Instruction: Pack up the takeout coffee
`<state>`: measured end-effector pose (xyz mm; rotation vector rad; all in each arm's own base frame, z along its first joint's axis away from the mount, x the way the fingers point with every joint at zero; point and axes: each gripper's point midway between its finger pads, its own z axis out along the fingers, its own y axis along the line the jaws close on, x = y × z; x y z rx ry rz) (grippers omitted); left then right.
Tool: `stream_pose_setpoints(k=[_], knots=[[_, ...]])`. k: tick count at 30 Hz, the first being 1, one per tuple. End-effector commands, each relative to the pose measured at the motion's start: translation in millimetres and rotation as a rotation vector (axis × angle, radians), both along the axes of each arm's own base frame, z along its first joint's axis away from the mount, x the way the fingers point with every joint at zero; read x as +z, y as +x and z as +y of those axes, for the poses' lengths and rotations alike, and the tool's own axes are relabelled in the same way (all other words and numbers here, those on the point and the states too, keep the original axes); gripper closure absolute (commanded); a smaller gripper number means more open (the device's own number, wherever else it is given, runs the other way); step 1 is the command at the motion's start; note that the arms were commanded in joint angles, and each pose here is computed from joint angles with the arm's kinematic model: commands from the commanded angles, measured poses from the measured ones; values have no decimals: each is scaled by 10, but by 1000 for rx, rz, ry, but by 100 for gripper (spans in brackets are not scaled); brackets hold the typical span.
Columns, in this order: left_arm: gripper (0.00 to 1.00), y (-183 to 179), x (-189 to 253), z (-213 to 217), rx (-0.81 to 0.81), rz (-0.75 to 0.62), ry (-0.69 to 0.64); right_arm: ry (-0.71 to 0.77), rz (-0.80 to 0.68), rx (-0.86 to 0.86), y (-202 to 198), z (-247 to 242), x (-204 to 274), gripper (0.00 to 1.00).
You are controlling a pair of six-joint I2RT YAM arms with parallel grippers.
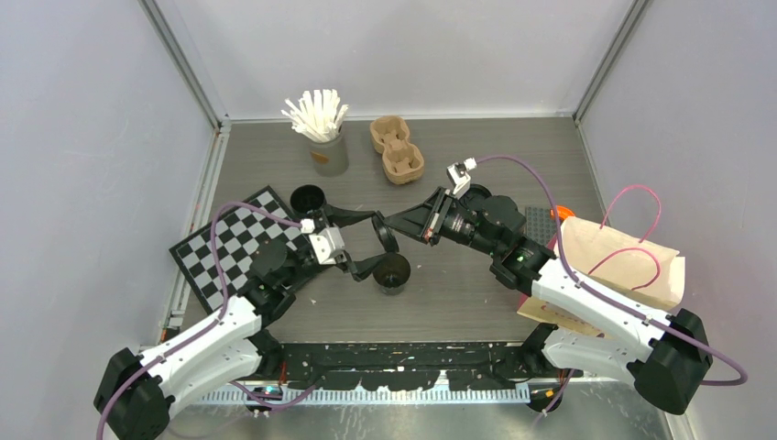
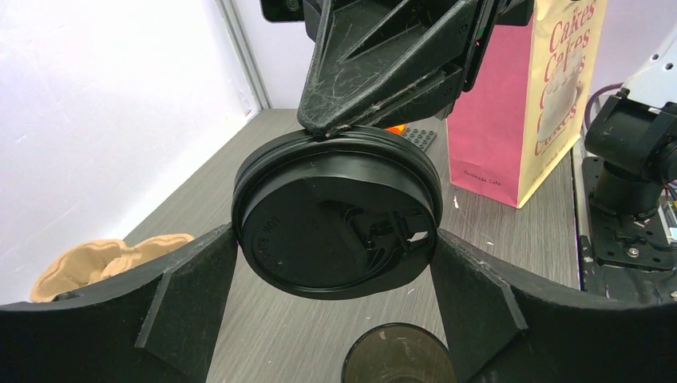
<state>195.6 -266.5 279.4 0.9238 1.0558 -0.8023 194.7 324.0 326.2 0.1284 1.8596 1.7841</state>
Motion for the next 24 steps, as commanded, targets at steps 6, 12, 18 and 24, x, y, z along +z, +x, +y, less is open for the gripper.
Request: stream_pose_setpoints(k=[6,12,18,24], knots=[[19,-58,162,5,-14,-55,-39,56,-49,-20,-26,-50,204,99],[18,-61,5,61,10,22,13,-2,-53,-58,-16,-135,90,84],[17,-84,-232,227,80,145,115,-196,-118,-230,35,-546,-8,56],[22,-143,-431,235,111,332,244,-325,-179,-352,-7,-958,-43,43]])
